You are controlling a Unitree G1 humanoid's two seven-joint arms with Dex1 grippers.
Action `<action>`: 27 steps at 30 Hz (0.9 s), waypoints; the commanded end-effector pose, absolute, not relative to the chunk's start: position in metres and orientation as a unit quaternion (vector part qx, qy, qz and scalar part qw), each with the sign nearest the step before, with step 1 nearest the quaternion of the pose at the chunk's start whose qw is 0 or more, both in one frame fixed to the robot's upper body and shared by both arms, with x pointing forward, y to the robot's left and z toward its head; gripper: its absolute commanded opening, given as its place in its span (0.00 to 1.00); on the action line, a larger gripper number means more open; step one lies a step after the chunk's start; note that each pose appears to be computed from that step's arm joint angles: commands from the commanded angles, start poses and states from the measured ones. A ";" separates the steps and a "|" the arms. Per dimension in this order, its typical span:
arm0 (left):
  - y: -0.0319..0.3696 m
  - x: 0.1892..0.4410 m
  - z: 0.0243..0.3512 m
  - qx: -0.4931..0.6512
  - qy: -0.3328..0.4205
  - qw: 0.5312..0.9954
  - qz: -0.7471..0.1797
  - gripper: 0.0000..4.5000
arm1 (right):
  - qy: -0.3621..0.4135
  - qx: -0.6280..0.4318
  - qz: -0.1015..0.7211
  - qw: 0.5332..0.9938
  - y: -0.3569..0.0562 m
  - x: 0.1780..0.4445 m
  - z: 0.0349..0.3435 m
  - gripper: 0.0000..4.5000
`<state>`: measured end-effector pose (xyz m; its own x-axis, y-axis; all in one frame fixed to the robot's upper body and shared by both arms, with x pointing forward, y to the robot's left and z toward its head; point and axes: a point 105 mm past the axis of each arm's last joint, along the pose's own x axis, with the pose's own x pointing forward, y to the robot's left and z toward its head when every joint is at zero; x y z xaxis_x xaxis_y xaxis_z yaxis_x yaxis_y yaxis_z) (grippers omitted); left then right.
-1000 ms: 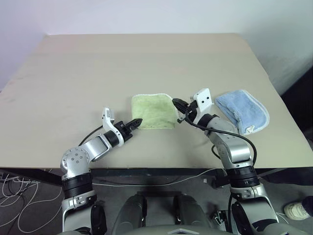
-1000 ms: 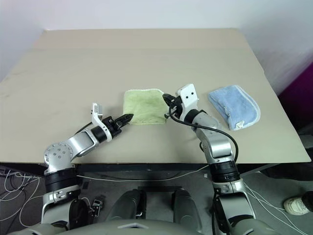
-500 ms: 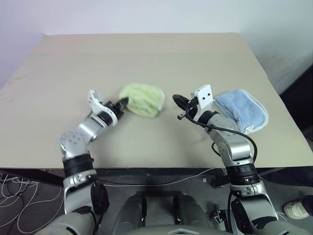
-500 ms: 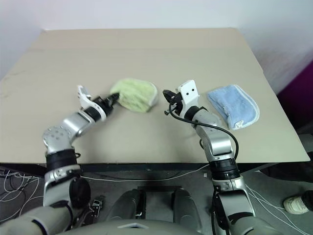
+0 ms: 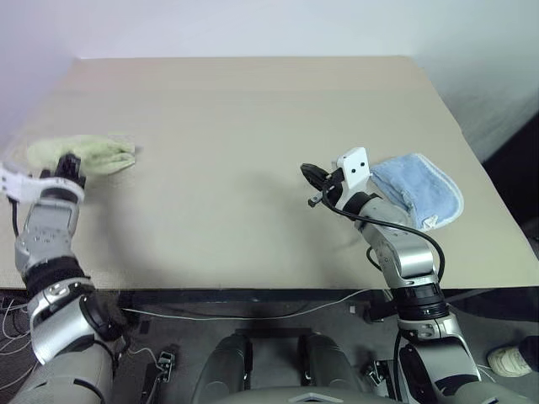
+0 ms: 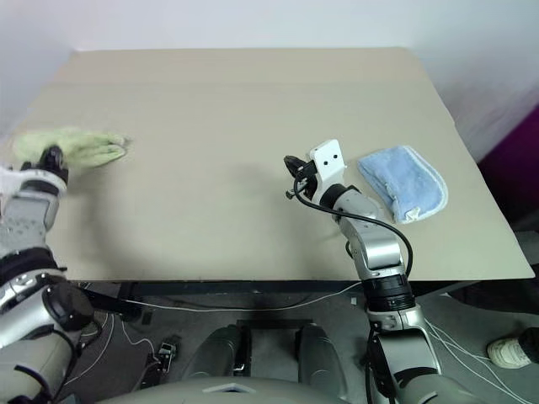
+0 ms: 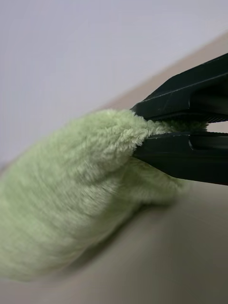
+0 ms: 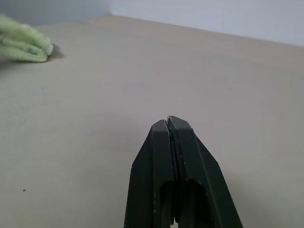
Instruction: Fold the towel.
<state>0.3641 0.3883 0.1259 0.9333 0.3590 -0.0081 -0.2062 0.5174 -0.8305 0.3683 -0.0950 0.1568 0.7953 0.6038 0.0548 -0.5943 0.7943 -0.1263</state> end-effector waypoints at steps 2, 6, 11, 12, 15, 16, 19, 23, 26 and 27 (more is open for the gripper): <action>0.390 0.343 0.115 -0.477 -0.106 0.853 0.183 0.01 | -0.071 -0.060 0.318 0.943 -0.096 0.367 0.170 0.00; 0.386 0.328 0.107 -0.490 -0.113 0.843 0.190 0.20 | -0.065 -0.063 0.330 0.940 -0.092 0.368 0.167 0.00; 0.384 0.320 0.111 -0.507 -0.129 0.833 0.181 0.58 | -0.065 -0.064 0.341 0.936 -0.085 0.369 0.167 0.00; 0.384 0.318 0.112 -0.509 -0.132 0.832 0.178 0.67 | -0.065 -0.064 0.342 0.935 -0.085 0.369 0.167 0.00; 0.378 0.318 0.115 -0.507 -0.125 0.837 0.162 0.91 | -0.064 -0.063 0.344 0.935 -0.083 0.368 0.167 0.00; 0.372 0.320 0.116 -0.504 -0.114 0.843 0.150 0.98 | -0.064 -0.063 0.344 0.935 -0.083 0.368 0.166 0.00; 0.339 0.332 0.122 -0.489 -0.081 0.864 0.087 0.99 | -0.064 -0.062 0.344 0.935 -0.083 0.369 0.166 0.00; 0.284 0.348 0.130 -0.458 -0.036 0.888 0.001 0.99 | -0.065 -0.059 0.343 0.935 -0.082 0.369 0.167 0.00; 0.211 0.372 0.141 -0.313 0.019 0.945 -0.094 0.99 | -0.066 -0.054 0.339 0.937 -0.083 0.369 0.167 0.00; 0.190 0.377 0.147 -0.255 0.019 0.958 -0.131 0.99 | -0.066 -0.053 0.337 0.938 -0.083 0.369 0.166 0.00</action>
<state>0.3683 0.2268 0.1185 0.9901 -0.1361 -0.0346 0.0783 0.7394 -0.6687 0.3695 -0.0863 0.1494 0.7715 0.6357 0.0259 -0.6287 0.7680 -0.1222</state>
